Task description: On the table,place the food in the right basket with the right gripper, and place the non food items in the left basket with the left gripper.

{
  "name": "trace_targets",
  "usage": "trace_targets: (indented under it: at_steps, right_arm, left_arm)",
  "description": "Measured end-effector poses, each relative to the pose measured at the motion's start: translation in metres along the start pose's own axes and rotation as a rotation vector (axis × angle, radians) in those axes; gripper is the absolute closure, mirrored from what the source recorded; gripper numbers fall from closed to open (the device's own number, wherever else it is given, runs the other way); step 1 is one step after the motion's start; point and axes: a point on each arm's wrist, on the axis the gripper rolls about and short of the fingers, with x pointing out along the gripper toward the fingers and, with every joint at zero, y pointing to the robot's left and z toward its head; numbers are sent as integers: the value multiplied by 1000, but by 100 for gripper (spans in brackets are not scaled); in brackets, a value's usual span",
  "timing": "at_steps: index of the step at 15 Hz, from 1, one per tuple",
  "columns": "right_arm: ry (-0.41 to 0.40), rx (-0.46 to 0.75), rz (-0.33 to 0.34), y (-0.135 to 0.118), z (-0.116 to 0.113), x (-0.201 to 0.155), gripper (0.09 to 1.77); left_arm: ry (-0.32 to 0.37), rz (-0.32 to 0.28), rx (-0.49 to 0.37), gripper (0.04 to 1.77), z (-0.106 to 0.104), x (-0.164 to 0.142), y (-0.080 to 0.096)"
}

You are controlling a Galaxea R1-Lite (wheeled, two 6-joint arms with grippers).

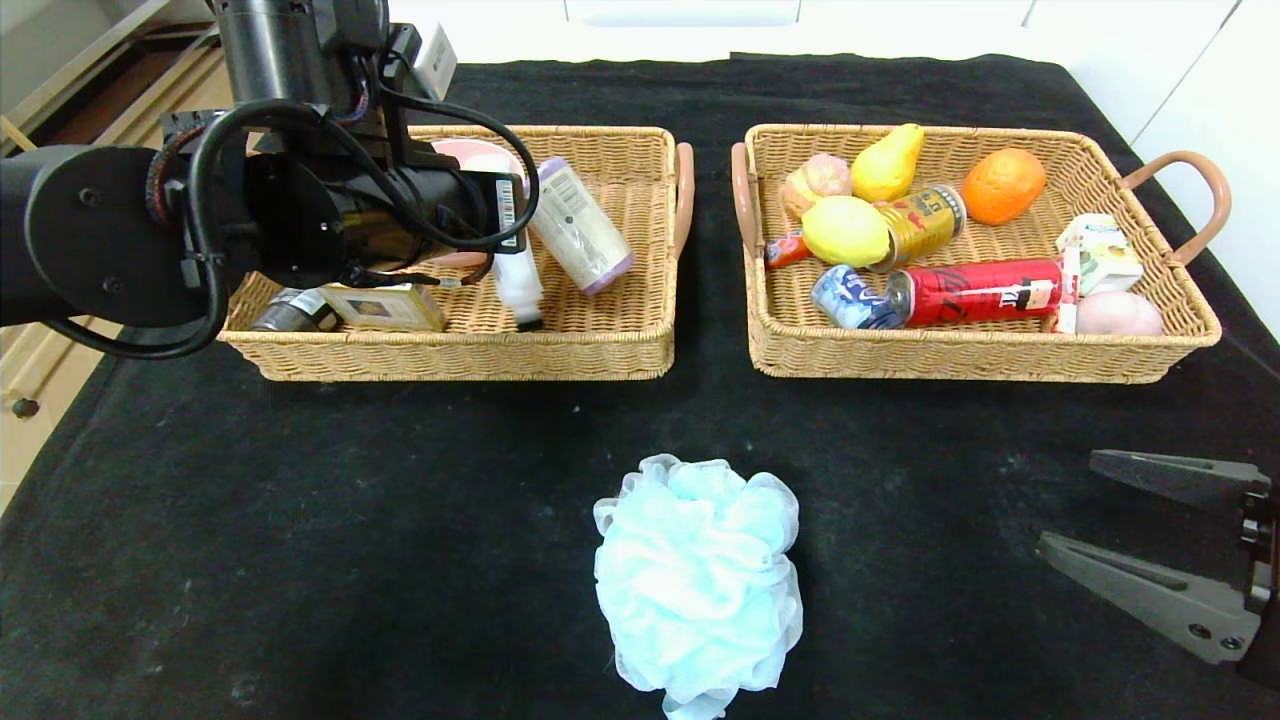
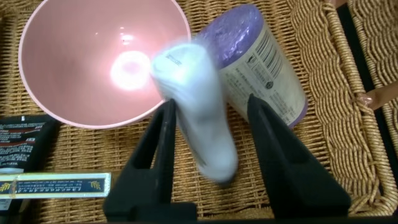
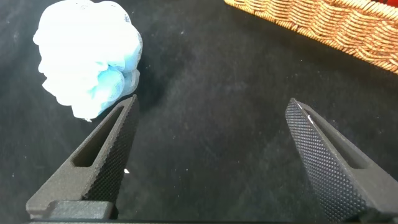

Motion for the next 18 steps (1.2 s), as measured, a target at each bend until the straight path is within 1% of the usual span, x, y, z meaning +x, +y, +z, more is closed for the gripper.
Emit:
trace_targets:
  at_steps: [2, 4, 7, 9, 12, 15, 18]
  right_arm:
    - [0, 0, 0, 0, 0, 0, 15]
    - [0, 0, 0, 0, 0, 0, 15]
    - [1, 0, 0, 0, 0, 0, 15]
    - [1, 0, 0, 0, 0, 0, 15]
    - [1, 1, 1, 0, 0, 0, 15]
    - [1, 1, 0, 0, 0, 0, 15]
    - [0, 0, 0, 0, 0, 0, 15]
  left_arm:
    - [3, 0, 1, 73, -1, 1, 0]
    - [6, -1, 4, 58, -1, 1, -1]
    - [13, -9, 8, 43, -2, -3, -2]
    - [16, -27, 12, 36, -2, -9, -7]
    - [40, -93, 30, 28, -7, -27, -23]
    - [116, -173, 66, 22, -15, -48, -40]
    - [162, -267, 86, 18, -22, -64, -51]
